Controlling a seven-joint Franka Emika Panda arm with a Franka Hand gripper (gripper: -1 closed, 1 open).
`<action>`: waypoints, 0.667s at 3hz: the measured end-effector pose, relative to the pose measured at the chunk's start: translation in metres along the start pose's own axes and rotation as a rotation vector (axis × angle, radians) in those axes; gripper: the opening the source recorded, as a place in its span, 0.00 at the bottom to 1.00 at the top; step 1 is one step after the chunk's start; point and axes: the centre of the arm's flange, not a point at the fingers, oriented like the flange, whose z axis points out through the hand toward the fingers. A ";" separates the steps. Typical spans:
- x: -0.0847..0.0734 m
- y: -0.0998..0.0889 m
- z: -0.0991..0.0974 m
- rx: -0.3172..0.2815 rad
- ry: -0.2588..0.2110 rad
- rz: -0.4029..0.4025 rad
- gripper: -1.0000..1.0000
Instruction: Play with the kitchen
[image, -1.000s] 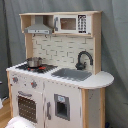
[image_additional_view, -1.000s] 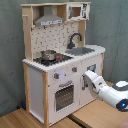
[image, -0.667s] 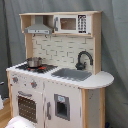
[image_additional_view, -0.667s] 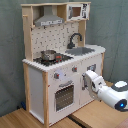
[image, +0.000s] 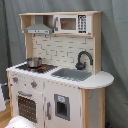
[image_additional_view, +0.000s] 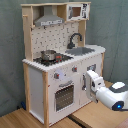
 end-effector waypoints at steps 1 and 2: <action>-0.011 -0.009 0.010 -0.017 -0.008 0.073 1.00; -0.023 -0.018 0.020 -0.030 -0.020 0.132 1.00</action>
